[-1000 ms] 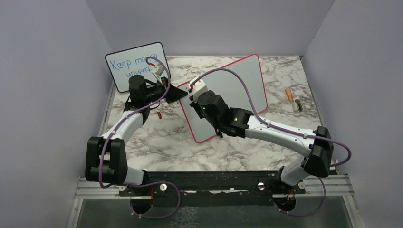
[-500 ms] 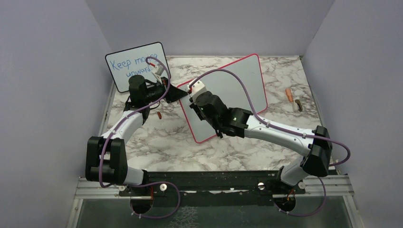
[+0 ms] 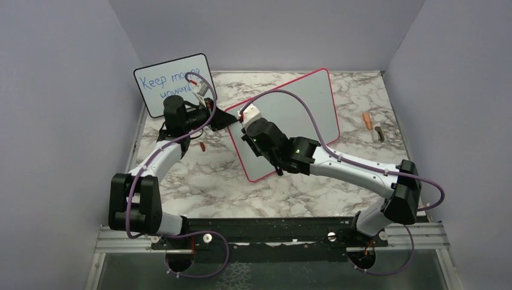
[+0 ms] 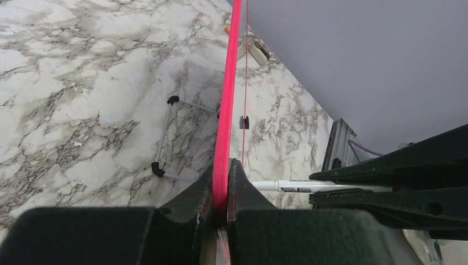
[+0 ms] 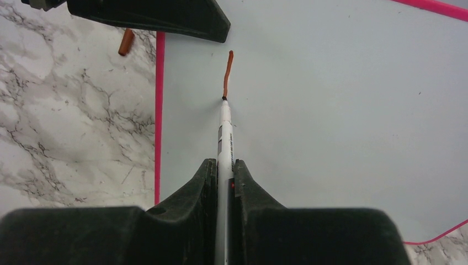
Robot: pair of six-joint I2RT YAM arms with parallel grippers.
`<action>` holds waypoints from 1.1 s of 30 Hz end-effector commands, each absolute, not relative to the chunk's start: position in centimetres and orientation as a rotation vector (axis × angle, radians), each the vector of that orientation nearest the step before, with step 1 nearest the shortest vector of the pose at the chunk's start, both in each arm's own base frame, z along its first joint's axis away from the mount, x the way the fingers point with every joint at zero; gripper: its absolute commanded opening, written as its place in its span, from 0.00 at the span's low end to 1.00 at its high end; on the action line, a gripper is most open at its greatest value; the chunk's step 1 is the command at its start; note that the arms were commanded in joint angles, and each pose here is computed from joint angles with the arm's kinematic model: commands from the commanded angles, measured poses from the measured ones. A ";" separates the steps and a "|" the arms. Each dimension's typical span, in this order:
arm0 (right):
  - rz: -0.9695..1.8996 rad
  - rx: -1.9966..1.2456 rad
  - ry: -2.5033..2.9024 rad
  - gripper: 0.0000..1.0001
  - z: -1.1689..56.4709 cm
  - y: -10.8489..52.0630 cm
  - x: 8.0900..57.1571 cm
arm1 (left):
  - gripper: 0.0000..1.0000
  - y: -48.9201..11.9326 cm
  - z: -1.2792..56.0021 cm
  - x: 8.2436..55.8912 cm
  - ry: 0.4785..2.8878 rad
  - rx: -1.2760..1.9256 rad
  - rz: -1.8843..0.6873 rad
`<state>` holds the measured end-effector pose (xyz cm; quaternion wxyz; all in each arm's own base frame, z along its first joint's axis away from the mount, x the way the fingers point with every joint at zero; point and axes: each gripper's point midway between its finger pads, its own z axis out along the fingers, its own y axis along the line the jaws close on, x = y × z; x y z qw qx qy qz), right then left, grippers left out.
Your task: Write a sentence on the whiteboard
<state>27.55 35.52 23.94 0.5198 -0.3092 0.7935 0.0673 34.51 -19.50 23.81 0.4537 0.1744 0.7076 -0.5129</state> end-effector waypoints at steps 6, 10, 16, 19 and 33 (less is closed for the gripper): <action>0.169 -0.798 1.970 0.01 22.1 35.8 26.6 | 0.00 -19.7 21.7 34.6 1.803 0.443 -1.252; 0.172 -0.800 1.974 0.01 22.1 35.8 26.6 | 0.00 -19.7 21.7 34.6 1.805 0.441 -1.253; 0.196 -0.759 1.920 0.01 23.7 35.7 26.8 | 0.00 -19.7 21.6 34.6 1.805 0.442 -1.252; 0.209 -0.742 1.878 0.01 25.1 35.5 27.0 | 0.00 -19.7 21.6 34.6 1.806 0.441 -1.252; 0.253 -0.644 1.749 0.01 27.5 36.0 28.1 | 0.00 -19.7 21.5 34.7 1.809 0.442 -1.254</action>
